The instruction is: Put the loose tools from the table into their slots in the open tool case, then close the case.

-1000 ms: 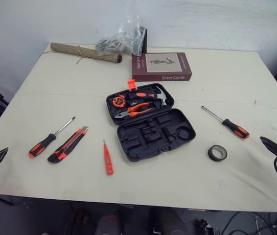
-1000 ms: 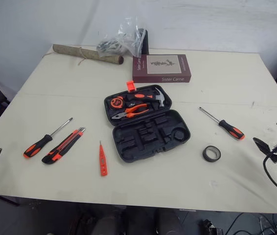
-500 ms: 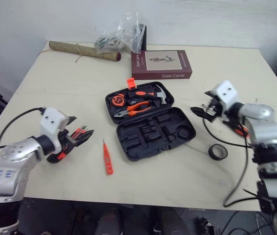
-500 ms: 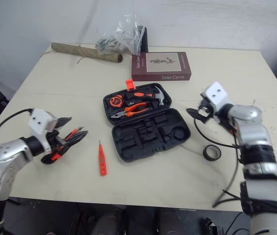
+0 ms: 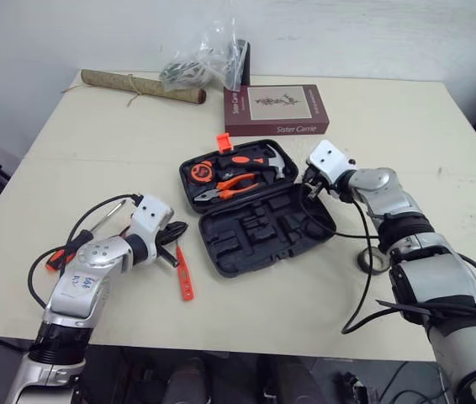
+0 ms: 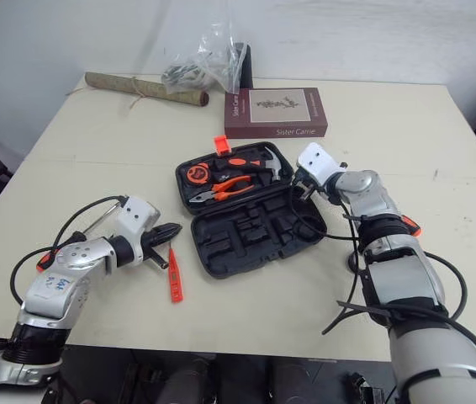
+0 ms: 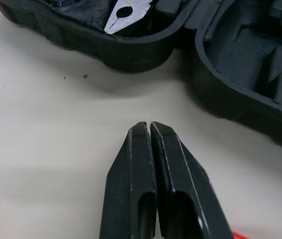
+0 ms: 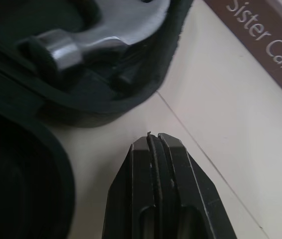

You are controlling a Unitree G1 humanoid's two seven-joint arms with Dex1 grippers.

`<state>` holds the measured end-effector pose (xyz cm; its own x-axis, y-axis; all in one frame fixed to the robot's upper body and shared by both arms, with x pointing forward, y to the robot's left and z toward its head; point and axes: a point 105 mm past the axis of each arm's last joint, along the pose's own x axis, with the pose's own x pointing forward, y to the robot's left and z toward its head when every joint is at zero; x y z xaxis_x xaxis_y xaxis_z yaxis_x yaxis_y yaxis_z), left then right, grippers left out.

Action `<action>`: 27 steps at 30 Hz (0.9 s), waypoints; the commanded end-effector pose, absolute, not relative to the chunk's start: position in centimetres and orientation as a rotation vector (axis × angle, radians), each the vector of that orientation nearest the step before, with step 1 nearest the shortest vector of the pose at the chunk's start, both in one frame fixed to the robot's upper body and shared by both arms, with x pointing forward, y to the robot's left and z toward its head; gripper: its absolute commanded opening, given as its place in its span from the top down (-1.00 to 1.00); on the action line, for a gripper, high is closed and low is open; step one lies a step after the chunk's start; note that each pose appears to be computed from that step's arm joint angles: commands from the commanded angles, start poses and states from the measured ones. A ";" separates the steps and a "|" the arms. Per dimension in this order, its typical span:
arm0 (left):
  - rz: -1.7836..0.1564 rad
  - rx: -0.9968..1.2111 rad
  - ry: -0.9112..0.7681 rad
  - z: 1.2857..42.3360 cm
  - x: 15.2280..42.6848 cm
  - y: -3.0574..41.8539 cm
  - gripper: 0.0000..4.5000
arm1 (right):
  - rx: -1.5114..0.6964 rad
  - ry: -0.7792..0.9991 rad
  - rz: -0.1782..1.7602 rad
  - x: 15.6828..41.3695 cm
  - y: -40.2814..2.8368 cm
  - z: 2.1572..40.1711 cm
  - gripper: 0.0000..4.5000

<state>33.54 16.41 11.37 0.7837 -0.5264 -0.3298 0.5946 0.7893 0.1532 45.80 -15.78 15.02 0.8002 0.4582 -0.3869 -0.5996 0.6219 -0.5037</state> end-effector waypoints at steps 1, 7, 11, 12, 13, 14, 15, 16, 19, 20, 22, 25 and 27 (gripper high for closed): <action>-0.601 0.281 0.256 12.0 34.0 16.4 0.98 | -0.637 0.200 0.641 45.8 -15.4 15.9 1.00; -0.654 0.287 0.286 10.8 34.7 15.1 0.98 | -0.581 0.199 0.721 45.2 -15.1 15.7 1.00; -0.697 0.274 0.291 10.7 35.4 14.7 0.98 | -0.553 0.218 0.807 44.2 -15.3 15.3 1.00; -0.714 0.279 0.287 10.8 35.5 14.5 0.98 | -0.548 0.216 0.850 43.7 -15.3 15.1 1.00; -0.733 0.279 0.281 10.9 35.5 14.4 0.98 | -0.542 0.226 0.885 43.3 -15.4 14.9 1.00; -0.745 0.278 0.277 11.0 35.5 14.3 0.98 | -0.538 0.233 0.906 42.9 -15.5 14.7 1.00; -0.759 0.277 0.277 11.1 35.5 14.2 0.98 | -0.544 0.232 0.934 42.5 -15.6 14.6 1.00; -0.781 0.282 0.276 11.1 35.3 14.1 0.98 | -0.550 0.230 0.961 42.0 -15.8 14.4 1.00; -0.835 0.290 0.272 11.1 34.8 13.8 0.98 | -0.565 0.225 1.036 40.4 -16.2 14.1 1.00; -0.864 0.295 0.264 11.2 34.4 13.6 0.98 | -0.556 0.229 1.065 39.6 -16.5 13.9 1.00; -0.913 0.305 0.257 11.2 33.8 13.3 0.98 | -0.541 0.240 1.108 38.4 -16.7 13.5 1.00; -0.971 0.306 0.252 11.1 33.0 12.9 0.98 | -0.528 0.264 1.156 36.3 -17.2 13.2 1.00; -1.004 0.327 0.258 10.9 32.5 12.7 0.98 | -0.522 0.272 1.157 35.3 -17.5 13.2 1.00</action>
<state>33.49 14.15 10.51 0.5761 -0.7296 -0.3686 0.8099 0.5702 0.1373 35.94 -18.18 11.97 0.4118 0.7660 -0.4936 -0.9111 0.3341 -0.2415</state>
